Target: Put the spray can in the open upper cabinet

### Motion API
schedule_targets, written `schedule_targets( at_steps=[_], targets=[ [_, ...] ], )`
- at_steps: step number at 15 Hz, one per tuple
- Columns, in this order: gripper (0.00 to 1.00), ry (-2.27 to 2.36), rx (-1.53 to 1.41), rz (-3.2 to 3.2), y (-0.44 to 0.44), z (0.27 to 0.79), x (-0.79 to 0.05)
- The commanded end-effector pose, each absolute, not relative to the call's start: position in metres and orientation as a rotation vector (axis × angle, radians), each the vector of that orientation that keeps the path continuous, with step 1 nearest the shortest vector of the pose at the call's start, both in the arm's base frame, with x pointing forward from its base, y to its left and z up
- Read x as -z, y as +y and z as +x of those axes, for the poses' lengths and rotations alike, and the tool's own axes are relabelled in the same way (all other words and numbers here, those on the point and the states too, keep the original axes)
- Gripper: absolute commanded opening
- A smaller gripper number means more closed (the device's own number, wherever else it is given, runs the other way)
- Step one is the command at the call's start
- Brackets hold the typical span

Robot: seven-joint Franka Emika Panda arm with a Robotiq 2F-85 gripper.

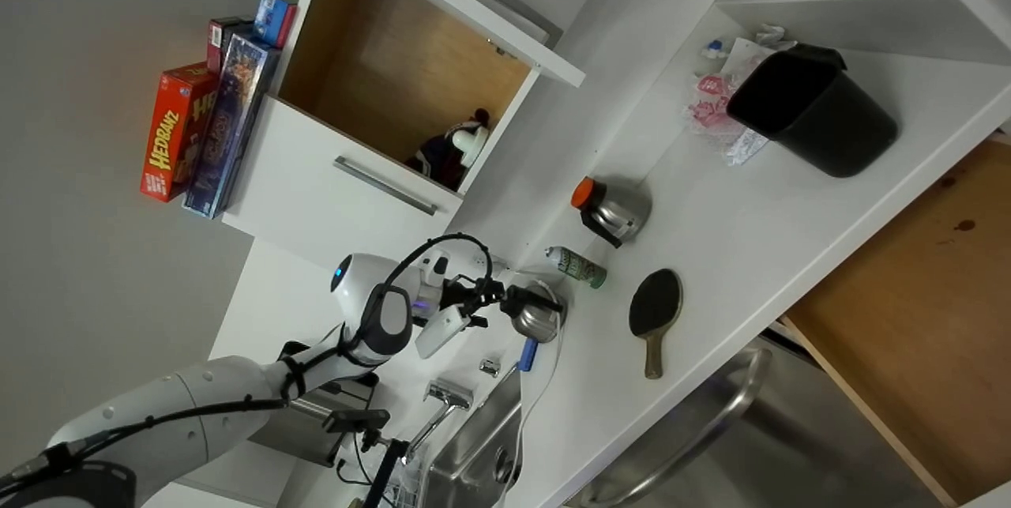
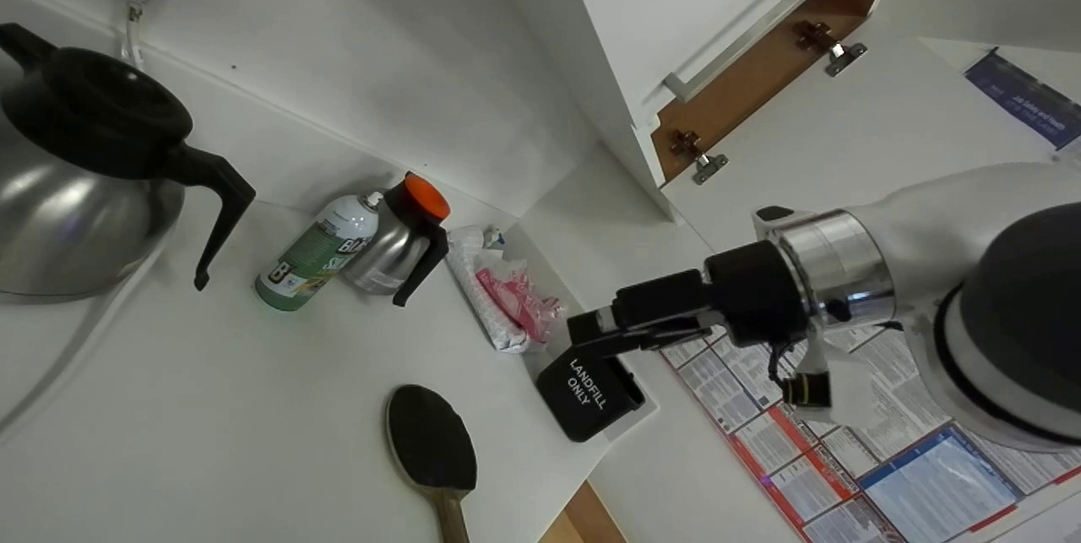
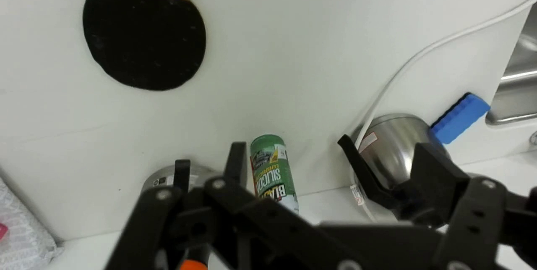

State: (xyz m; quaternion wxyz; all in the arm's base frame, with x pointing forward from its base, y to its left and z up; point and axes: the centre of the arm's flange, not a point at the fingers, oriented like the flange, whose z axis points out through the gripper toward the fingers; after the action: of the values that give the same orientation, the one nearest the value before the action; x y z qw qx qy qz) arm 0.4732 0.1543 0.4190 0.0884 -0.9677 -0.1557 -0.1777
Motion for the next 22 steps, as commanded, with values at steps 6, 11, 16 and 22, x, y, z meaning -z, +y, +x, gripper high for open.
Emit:
schedule_targets(
  at_steps=[6, 11, 16, 22],
  targets=[
    [1.00, -0.449, 0.926, -2.814, 0.188, 0.517, -0.324],
    [1.00, -0.462, 1.043, -2.762, 0.210, 0.538, -0.276],
    [1.00, -0.395, 1.116, -2.757, 0.222, 0.570, -0.241],
    [1.00, -0.361, 1.170, -2.739, 0.235, 0.609, -0.224]
  ],
)
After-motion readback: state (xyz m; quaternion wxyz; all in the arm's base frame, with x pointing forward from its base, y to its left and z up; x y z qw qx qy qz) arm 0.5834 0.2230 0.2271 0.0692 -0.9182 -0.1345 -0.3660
